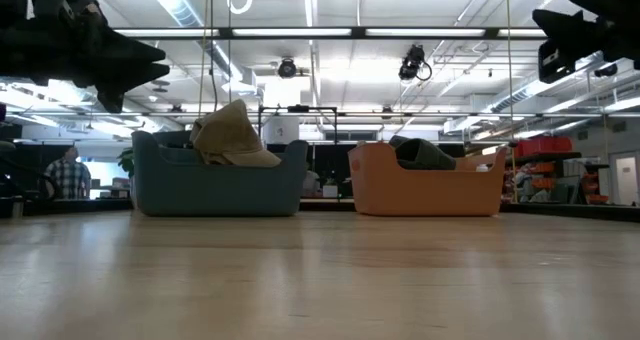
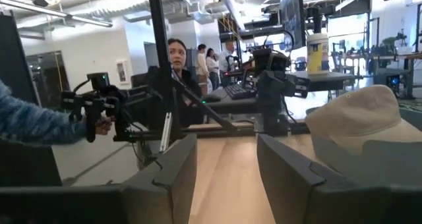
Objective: Pick & Place hat
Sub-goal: Return to Home Position
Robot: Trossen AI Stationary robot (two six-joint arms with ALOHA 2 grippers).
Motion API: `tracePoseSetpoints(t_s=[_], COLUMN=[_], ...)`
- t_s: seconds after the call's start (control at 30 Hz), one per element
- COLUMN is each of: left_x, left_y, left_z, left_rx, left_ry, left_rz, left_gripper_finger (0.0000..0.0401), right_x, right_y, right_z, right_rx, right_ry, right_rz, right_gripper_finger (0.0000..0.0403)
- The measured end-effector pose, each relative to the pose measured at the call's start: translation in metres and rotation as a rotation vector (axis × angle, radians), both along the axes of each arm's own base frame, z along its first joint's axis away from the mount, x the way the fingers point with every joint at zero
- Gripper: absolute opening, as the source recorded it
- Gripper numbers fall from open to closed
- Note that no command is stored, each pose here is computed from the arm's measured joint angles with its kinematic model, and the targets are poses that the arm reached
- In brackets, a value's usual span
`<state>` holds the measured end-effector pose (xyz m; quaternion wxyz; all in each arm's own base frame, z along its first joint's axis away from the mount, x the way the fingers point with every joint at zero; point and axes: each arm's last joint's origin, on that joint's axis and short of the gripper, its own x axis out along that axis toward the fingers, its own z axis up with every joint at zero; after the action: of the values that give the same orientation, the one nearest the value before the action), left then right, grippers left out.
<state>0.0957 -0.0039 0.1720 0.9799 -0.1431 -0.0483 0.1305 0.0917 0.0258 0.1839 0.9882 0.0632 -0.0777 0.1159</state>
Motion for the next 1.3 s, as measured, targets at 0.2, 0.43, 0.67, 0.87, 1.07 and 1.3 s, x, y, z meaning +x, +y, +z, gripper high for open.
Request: tracePoseSetpoints(t_s=[0.2,0.43,0.67,0.87,1.07,1.3], left_x=[0.000,0.000,0.000,0.000,0.000,0.000], left_y=[0.000,0.000,0.000,0.000,0.000,0.000], left_z=[0.000,0.000,0.001,0.001,0.001,0.001], left_rx=[0.000,-0.007,-0.008,-0.009,-0.009,-0.009], left_ry=[0.003,-0.007,-0.011,-0.013,-0.014,-0.016], left_rz=[0.002,0.005,0.007,0.007,0.007,0.005], left_gripper_finger=[0.0135,0.0135,0.0135,0.0135,0.0135,0.0135], right_x=[0.001,0.002,0.002,0.002,0.002,0.002], right_y=[0.000,0.001,0.001,0.001,0.001,0.001], right_z=[-0.007,-0.014,-0.014,-0.014,-0.014,-0.014], right_rx=[-0.023,-0.047,-0.047,-0.047,-0.047,-0.047], right_ry=[0.072,0.146,0.146,0.146,0.145,0.145], right_rz=[0.000,0.011,0.011,0.011,0.011,0.010], right_gripper_finger=[0.0162,0.0162,0.0162,0.0162,0.0162,0.0162])
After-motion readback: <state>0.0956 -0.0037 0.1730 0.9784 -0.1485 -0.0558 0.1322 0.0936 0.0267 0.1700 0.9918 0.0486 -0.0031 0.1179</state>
